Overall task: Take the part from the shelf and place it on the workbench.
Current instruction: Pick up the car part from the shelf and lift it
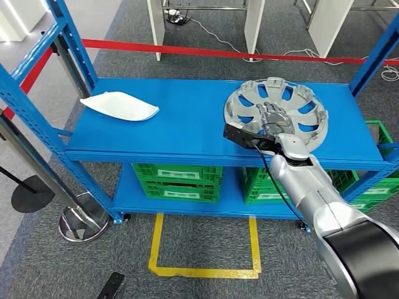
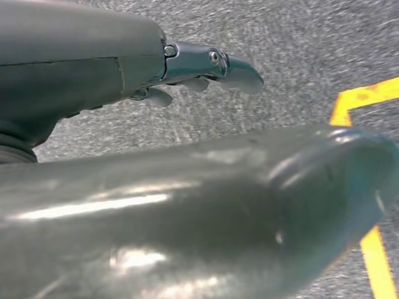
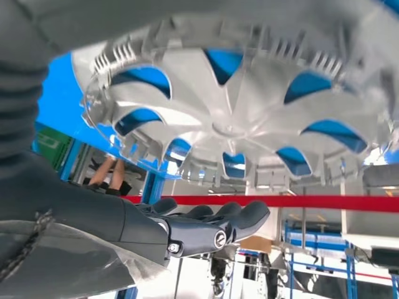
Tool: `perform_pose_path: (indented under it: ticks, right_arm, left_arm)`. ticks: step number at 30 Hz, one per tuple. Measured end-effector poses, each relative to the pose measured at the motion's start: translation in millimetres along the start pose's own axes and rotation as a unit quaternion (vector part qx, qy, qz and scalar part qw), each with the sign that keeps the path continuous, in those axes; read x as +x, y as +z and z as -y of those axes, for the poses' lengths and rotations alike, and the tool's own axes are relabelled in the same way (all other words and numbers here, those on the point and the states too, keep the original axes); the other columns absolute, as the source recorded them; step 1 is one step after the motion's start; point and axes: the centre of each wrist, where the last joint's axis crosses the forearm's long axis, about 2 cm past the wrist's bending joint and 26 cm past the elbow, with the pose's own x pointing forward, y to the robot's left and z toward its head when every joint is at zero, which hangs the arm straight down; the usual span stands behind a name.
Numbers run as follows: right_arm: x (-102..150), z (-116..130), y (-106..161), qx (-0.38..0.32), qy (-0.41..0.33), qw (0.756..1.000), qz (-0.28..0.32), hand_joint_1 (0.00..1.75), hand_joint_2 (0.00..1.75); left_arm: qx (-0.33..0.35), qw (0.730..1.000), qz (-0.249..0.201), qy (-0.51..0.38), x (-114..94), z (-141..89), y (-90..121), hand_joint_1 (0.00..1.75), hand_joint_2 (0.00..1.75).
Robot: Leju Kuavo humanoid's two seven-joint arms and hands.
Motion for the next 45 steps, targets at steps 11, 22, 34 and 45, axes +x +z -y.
perform_pose_path:
  ticks: [11, 22, 34, 45]
  right_arm:
    - [-1, 2, -1, 0.031, 0.014, 0.999, 0.019, 0.0, 1.75]
    - [-1, 3, -2, 0.05, 0.021, 0.998, 0.019, 0.0, 1.75]
    - [-3, -6, 0, 0.068, 0.048, 0.997, 0.003, 0.0, 1.75]
    - [-4, -8, -1, 0.09, 0.085, 0.992, -0.021, 0.0, 1.75]
  left_arm:
    - [0.008, 1.0, -0.001, 0.003, 0, 0, 0, 0.0, 0.0]
    - [0.01, 1.0, -0.001, 0.006, 1, 1, 0, 0.0, 0.0]
    - [0.006, 1.0, -0.005, 0.003, 1, 4, 1, 0.0, 0.0]
    - [0.004, 1.0, -0.004, -0.002, 2, 5, 0, 0.0, 0.0]
